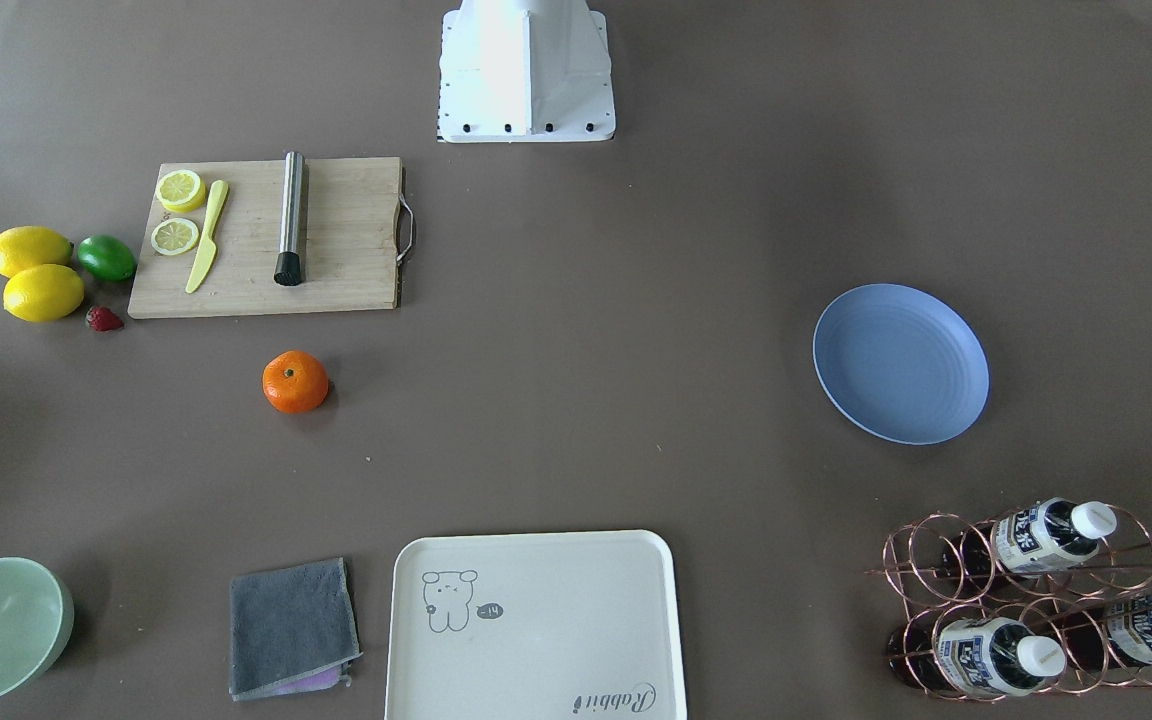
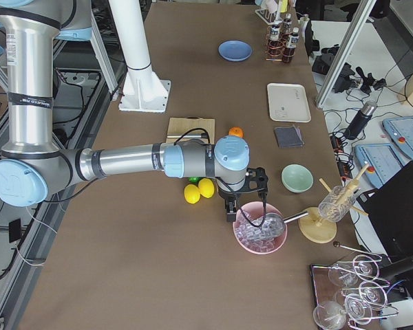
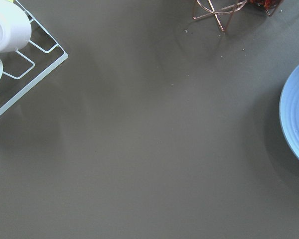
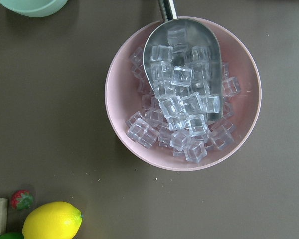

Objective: Pick orange to plate

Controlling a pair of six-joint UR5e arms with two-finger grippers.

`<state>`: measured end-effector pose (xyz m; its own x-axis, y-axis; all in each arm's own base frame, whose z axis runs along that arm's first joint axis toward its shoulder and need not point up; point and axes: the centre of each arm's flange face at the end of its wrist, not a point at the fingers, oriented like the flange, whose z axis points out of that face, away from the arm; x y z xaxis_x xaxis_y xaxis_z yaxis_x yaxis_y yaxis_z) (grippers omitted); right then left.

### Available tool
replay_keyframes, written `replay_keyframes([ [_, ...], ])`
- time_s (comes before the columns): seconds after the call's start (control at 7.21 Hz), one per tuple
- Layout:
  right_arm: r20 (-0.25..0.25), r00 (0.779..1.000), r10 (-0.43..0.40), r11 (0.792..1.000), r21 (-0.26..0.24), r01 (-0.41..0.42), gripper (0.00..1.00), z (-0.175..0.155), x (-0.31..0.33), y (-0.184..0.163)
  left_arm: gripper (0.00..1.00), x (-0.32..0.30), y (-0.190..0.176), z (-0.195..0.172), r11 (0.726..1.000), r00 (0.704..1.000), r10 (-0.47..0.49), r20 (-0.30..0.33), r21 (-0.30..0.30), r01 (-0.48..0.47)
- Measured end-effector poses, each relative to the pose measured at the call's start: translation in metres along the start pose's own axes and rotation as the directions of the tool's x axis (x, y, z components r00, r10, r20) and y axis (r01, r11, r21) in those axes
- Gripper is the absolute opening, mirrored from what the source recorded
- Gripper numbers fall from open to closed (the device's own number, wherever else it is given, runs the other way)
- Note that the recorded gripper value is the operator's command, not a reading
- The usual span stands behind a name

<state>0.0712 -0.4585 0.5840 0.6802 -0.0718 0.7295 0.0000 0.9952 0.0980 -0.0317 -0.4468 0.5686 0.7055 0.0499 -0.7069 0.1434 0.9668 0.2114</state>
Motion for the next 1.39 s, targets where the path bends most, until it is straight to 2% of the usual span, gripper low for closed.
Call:
replay_keyframes([
  [0.14, 0.000, 1.000, 0.000, 1.000, 0.000, 0.000, 1.00, 0.000, 0.000, 0.000, 0.98, -0.001, 0.004, 0.000, 0.999, 0.999, -0.033, -0.008, 0.020, 0.033],
  [0.42, -0.002, 1.000, -0.001, 1.000, 0.000, 0.001, 1.00, 0.000, 0.000, 0.004, 0.98, -0.010, 0.022, 0.006, 0.998, 1.000, 0.021, -0.021, 0.054, -0.020],
  [0.83, -0.003, 1.000, -0.005, 1.000, 0.006, 0.005, 1.00, -0.005, -0.004, 0.014, 0.98, -0.005, 0.011, 0.011, 0.996, 0.998, 0.060, -0.034, 0.070, -0.057],
  [1.11, -0.004, 1.000, -0.005, 1.000, 0.006, 0.005, 1.00, -0.005, -0.004, 0.014, 0.98, -0.006, 0.010, 0.018, 0.992, 0.992, 0.096, -0.076, 0.089, -0.089],
  [1.39, -0.003, 1.000, -0.006, 1.000, 0.007, 0.006, 1.00, -0.005, -0.005, 0.014, 0.98, -0.010, 0.014, 0.024, 0.988, 0.988, 0.124, -0.092, 0.107, -0.114],
])
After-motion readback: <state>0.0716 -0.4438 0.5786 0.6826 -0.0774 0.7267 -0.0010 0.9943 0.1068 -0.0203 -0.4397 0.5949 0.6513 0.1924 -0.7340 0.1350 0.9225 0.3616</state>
